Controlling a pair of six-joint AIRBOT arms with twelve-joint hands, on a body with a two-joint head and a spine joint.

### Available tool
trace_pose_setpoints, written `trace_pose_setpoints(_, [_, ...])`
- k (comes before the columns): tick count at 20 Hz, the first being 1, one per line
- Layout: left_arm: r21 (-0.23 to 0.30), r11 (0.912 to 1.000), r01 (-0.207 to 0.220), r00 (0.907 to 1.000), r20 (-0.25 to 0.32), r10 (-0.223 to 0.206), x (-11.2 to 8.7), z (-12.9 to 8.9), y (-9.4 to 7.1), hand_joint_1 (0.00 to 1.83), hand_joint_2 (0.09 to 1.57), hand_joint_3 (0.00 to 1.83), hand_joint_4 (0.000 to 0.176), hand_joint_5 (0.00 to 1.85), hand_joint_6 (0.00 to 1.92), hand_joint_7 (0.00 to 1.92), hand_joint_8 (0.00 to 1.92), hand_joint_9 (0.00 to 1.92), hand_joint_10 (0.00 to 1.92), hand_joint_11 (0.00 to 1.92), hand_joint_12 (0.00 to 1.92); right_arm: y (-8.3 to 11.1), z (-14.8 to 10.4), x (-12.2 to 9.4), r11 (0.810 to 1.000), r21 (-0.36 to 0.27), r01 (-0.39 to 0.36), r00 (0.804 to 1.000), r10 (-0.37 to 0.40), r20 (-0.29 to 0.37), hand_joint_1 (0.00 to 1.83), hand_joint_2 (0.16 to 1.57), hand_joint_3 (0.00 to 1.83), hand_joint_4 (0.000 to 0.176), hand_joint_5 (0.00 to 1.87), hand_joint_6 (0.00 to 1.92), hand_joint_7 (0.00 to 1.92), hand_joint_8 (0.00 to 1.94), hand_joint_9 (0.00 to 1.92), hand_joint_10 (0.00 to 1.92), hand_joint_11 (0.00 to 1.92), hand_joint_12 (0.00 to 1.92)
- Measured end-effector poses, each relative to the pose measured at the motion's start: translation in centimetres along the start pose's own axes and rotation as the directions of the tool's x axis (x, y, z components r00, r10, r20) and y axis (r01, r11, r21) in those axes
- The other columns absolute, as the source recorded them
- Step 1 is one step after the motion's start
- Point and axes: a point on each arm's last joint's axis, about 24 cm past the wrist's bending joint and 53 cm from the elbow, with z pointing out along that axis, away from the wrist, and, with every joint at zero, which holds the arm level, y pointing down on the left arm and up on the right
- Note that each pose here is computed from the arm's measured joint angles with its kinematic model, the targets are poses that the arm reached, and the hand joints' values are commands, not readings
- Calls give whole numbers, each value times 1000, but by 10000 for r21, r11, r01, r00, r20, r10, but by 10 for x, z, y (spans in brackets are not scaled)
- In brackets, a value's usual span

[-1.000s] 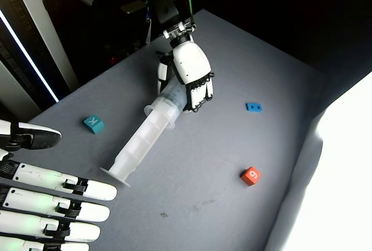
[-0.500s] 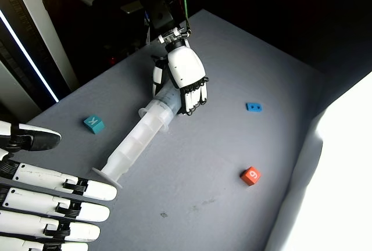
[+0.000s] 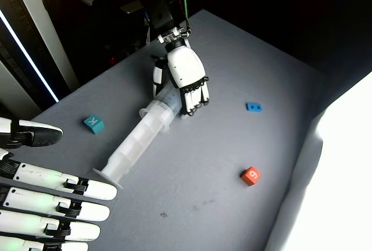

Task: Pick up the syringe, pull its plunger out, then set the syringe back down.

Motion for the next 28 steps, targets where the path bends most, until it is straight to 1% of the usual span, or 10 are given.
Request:
trace_pose_setpoints(1, [0, 10000, -1, 10000, -12, 1, 0, 0, 0, 827, 881, 0, 0, 346, 3, 472, 75, 257, 640, 1, 1064, 0, 0, 0, 10000, 0, 0, 10000, 0, 0, 601, 968, 0, 0, 124, 4, 166, 2, 180, 2, 0, 541])
trace_pose_setpoints(4, [8, 10000, -10, 10000, -18, 10, 0, 0, 0, 795, 828, 0, 0, 305, 0, 459, 63, 237, 632, 0, 1029, 0, 0, 0, 10000, -8, 0, 10000, 0, 13, 643, 972, 0, 0, 117, 0, 158, 1, 169, 0, 0, 500])
trace_pose_setpoints(6, [14, 10000, -11, 10000, -27, 11, 1, 0, 0, 714, 751, 0, 0, 244, 1, 361, 21, 27, 829, 0, 1076, -1, 0, 0, 10000, 7, 11, 10000, -11, 2, 654, 982, 3, 0, 119, 2, 158, 2, 161, 1, 0, 459])
trace_pose_setpoints(9, [111, 9999, 9, 10000, 40, -9, -2, 1, -6, 724, 746, 0, 0, 250, 4, 347, 17, 0, 855, 0, 1016, -1, 0, 1, 10000, 9, 9, 10000, -9, -17, 719, 969, 0, 0, 130, 6, 168, 6, 166, 4, 0, 452])
trace_pose_setpoints(12, [384, 9992, -139, 9999, 108, 135, -8, 2, -19, 716, 741, 0, 0, 261, 7, 369, 30, 17, 868, 0, 932, -1, 0, 1, 10000, 8, 13, 10000, -13, -18, 680, 981, 1, 0, 134, 2, 185, 5, 192, 7, 0, 522])
trace_pose_setpoints(17, [813, 9956, -460, 9987, 234, 442, -26, 3, -44, 726, 795, 8, 0, 251, 1, 363, 32, 36, 814, 0, 815, -1, 0, 1, 10000, 5, 16, 10000, -16, -20, 683, 999, 3, 0, 126, 3, 161, 1, 175, 2, 0, 497])
trace_pose_setpoints(21, [1190, 9908, -646, 9974, 382, 605, -45, 0, -69, 721, 795, 5, 0, 257, 4, 367, 39, 42, 823, 0, 843, 0, 0, 2, 10000, -17, 79, 10000, -79, -34, 716, 975, 0, 0, 151, 5, 196, 6, 205, 7, 0, 575])
trace_pose_setpoints(25, [1443, 9862, -808, 9958, 543, 736, -63, -13, -95, 748, 824, 5, 0, 269, 5, 368, 42, 68, 777, 0, 827, 2, 0, 3, 9995, -110, 313, 9995, -314, -99, 644, 998, 7, 0, 129, 1, 175, 0, 186, 0, 0, 518])
trace_pose_setpoints(26, [1549, 9850, -766, 9962, 529, 691, -65, -16, -101, 810, 836, 6, 0, 288, 11, 386, 51, 99, 796, 0, 940, 2, 0, 3, 9993, -126, 343, 9994, -345, -104, 618, 994, 4, 0, 143, 4, 187, 3, 199, 4, 0, 555])
trace_pose_setpoints(28, [1876, 9775, -967, 9946, 559, 877, -71, -23, -117, 765, 978, 8, 0, 332, 22, 416, 113, 57, 1082, 0, 1257, 4, 0, 6, 9978, -222, 628, 9979, -631, -174, 562, 983, 0, 0, 146, 3, 191, 2, 211, 5, 0, 602])
